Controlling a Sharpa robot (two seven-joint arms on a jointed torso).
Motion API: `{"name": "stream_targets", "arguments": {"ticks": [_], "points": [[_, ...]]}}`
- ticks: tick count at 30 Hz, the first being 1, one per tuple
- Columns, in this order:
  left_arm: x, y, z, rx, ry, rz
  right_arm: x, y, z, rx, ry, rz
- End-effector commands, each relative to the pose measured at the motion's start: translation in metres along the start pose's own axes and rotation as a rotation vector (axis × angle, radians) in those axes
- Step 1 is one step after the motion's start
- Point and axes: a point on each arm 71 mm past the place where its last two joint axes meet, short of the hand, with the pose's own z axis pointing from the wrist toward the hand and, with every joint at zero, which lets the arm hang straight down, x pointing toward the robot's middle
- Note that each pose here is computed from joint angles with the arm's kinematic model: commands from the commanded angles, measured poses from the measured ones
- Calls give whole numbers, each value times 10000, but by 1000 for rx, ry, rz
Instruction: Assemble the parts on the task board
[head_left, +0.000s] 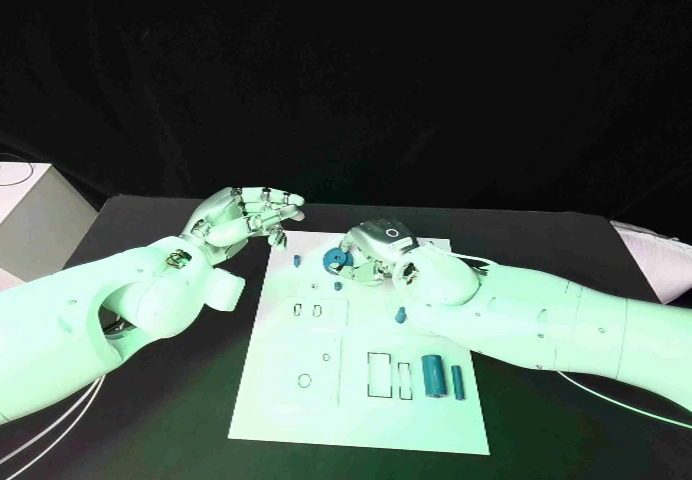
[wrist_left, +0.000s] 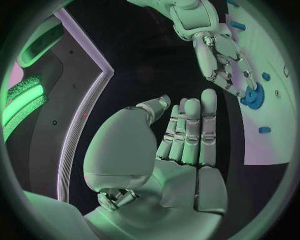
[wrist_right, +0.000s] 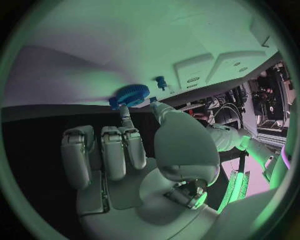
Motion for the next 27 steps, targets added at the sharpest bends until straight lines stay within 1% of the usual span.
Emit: {"name": "stream_targets", "arguments": {"ticks": [1, 5, 10, 13, 16, 19, 22, 25, 26, 27], "points": [[20, -5, 4, 1, 17, -4, 49, 9, -4, -16, 55, 4], [19, -5, 3, 0, 17, -3, 59, -7, -10, -10, 69, 2], [18, -5, 2, -1, 17, -2, 55, -18, -31, -8, 72, 5], [15, -5, 0, 0, 17, 0, 45, -21, -47, -8, 65, 8], [12, -6, -1, 0, 16, 2, 25, -20, -65, -9, 47, 13], [12, -6, -1, 0, 17, 3, -9, -31, -103, -10, 15, 23], [8, -7, -3, 1, 16, 4, -64, -58, -159, -12, -36, 42], [0, -7, -6, 1, 14, 6, -155, -117, -251, -13, -114, 78], [-2, -6, -6, 1, 13, 6, -169, -128, -265, -12, -124, 85], [-10, -5, -8, 1, 11, 7, -227, -183, -320, -4, -165, 118]]}}
